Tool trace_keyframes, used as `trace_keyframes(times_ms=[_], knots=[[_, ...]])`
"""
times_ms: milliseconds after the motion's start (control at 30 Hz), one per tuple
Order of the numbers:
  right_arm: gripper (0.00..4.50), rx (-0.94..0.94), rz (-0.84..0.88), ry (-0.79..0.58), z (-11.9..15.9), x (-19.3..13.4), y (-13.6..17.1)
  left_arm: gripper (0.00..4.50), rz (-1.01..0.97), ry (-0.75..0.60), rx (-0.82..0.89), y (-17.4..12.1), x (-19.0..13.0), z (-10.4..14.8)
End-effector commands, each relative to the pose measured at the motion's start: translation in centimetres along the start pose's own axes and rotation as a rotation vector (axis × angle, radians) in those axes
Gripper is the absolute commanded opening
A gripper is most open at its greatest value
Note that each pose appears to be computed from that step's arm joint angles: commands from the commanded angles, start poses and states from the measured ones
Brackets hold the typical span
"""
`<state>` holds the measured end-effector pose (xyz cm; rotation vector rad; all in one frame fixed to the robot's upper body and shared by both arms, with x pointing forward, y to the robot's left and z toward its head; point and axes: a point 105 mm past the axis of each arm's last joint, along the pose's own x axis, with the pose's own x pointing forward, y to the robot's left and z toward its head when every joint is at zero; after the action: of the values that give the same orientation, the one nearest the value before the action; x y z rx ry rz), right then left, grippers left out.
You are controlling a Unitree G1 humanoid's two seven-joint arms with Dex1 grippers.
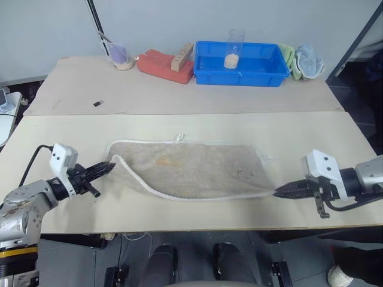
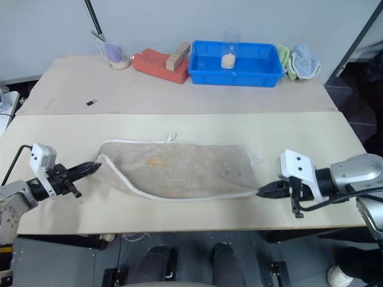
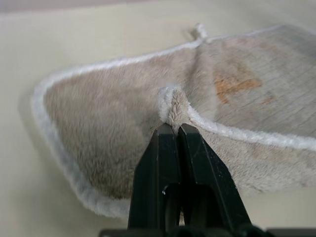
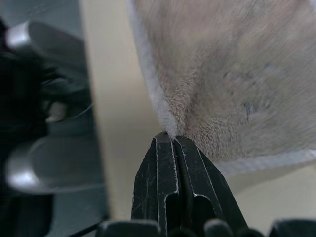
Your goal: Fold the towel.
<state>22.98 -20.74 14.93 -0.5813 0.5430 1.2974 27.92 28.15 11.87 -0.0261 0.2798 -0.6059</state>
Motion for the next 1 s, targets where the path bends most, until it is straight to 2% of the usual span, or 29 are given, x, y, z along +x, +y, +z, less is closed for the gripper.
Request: trace_keyframes(times_ms=[33,133,433,567,800,1000], knots=[[0.04,0.037,-0.079,-0.052,1.0,-0.6,-1.4,0.0,0.066,-0.07,0.009,1.2,-1.0,2.0],[0.04,0.131,-0.165,-0.122,1.4,-0.3,-4.0,0.0,0.114,-0.13,-0.042,2.2,-0.3,2.9],[0.04,0.24,-0.255,-0.191,2.8,1.2,-8.4,0.0,0.188,-0.236,-0.094,3.8,2.2,5.1],[0.04,0.272,-0.306,-0.185,2.6,2.0,-10.5,0.0,0.232,-0.22,-0.126,4.7,2.4,4.0],[0.04,0.284,-0.329,-0.166,2.2,1.9,-11.5,0.0,0.275,-0.219,-0.149,5.5,1.6,3.3],[0.04,0.297,-0.37,-0.172,2.2,2.2,-12.6,0.0,0.278,-0.209,-0.16,5.3,2.5,2.7]])
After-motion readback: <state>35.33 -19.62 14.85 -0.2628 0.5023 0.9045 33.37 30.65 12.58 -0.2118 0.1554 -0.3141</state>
